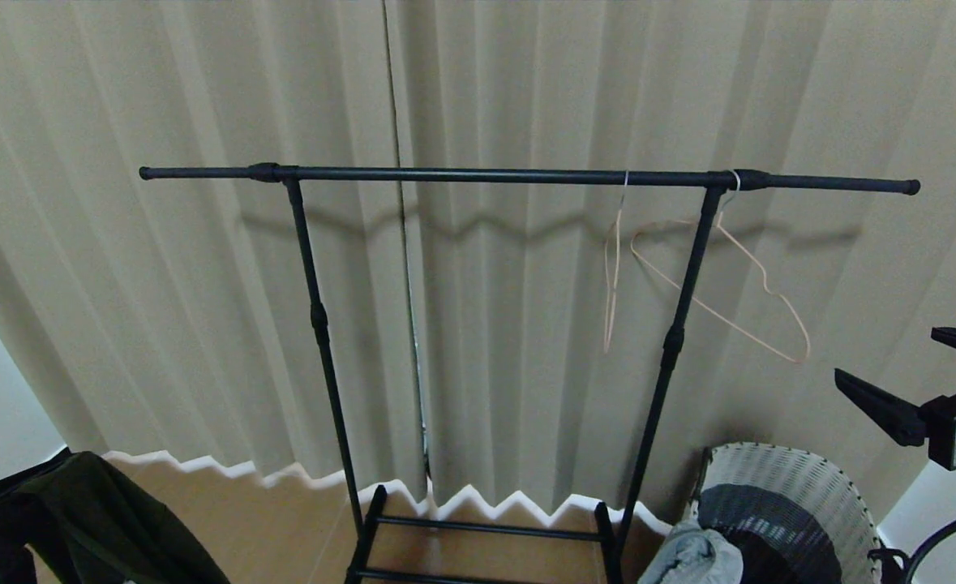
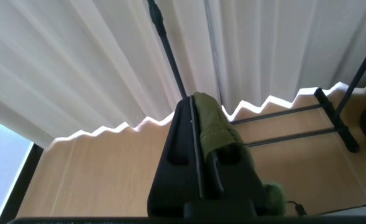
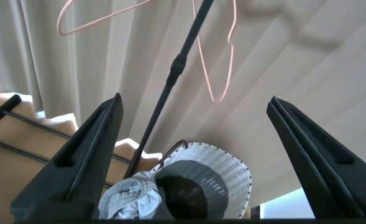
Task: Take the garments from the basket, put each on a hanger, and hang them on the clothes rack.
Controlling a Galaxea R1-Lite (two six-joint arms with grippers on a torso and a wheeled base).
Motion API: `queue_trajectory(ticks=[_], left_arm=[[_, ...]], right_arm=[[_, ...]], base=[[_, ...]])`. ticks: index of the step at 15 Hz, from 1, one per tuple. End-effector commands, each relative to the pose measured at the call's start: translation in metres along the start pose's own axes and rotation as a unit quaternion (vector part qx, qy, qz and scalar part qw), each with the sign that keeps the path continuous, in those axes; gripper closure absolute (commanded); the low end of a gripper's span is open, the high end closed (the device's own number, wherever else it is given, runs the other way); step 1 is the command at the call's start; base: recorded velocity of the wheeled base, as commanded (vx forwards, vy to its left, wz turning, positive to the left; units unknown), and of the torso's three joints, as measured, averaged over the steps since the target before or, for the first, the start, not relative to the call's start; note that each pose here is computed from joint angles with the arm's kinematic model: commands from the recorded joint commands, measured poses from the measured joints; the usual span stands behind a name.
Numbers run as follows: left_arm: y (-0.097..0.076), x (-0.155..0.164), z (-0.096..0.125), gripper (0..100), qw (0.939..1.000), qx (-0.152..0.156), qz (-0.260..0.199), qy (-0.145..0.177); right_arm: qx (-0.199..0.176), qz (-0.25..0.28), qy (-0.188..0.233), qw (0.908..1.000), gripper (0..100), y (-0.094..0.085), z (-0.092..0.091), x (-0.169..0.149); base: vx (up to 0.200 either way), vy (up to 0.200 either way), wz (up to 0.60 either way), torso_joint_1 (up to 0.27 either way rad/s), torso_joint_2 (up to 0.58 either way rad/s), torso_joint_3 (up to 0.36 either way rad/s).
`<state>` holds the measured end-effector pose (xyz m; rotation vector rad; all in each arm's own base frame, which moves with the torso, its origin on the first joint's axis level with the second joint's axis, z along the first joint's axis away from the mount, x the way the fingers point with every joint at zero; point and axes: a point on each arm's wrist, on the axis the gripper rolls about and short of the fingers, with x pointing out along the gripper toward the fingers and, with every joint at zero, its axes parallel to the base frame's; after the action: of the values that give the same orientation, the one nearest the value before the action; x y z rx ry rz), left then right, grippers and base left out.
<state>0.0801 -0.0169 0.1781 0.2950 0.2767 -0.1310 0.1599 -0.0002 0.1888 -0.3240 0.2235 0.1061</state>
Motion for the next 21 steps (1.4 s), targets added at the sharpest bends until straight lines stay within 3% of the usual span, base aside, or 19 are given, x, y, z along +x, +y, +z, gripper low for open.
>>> queue_trajectory(ticks=[1, 3, 12, 21], left_arm=[[0.0001, -0.0004, -0.0001, 100, 1.0, 0.0, 0.001, -0.001], [0.0001, -0.0004, -0.0001, 100, 1.0, 0.001, 0.001, -0.001], [0.0005, -0.0008, 0.002, 100, 1.0, 0.006, 0.001, -0.005], [0.0003, -0.0016, 0.0, 100, 1.0, -0.007, 0.002, -0.004]], right_arm=[[0.0, 0.001, 0.002, 1.0, 0, 0.0002, -0.0006, 0.0006], [0.0, 0.0, 0.001, 1.0, 0, 0.0001, -0.0004, 0.0003], [0.0, 0.0, -0.001, 1.0, 0, -0.0002, 0.0004, 0.0004], [0.002, 0.002, 0.009, 1.0, 0, -0.0013, 0.0007, 0.0092]], base=[[0.0, 0.0, 0.0, 0.0, 0.0, 0.0], [0.0, 0.0, 0.0, 0.0, 0.0, 0.0], [0.0, -0.2, 0.0, 0.006, 0.0, -0.002], [0.0, 0.0, 0.0, 0.0, 0.0, 0.0]])
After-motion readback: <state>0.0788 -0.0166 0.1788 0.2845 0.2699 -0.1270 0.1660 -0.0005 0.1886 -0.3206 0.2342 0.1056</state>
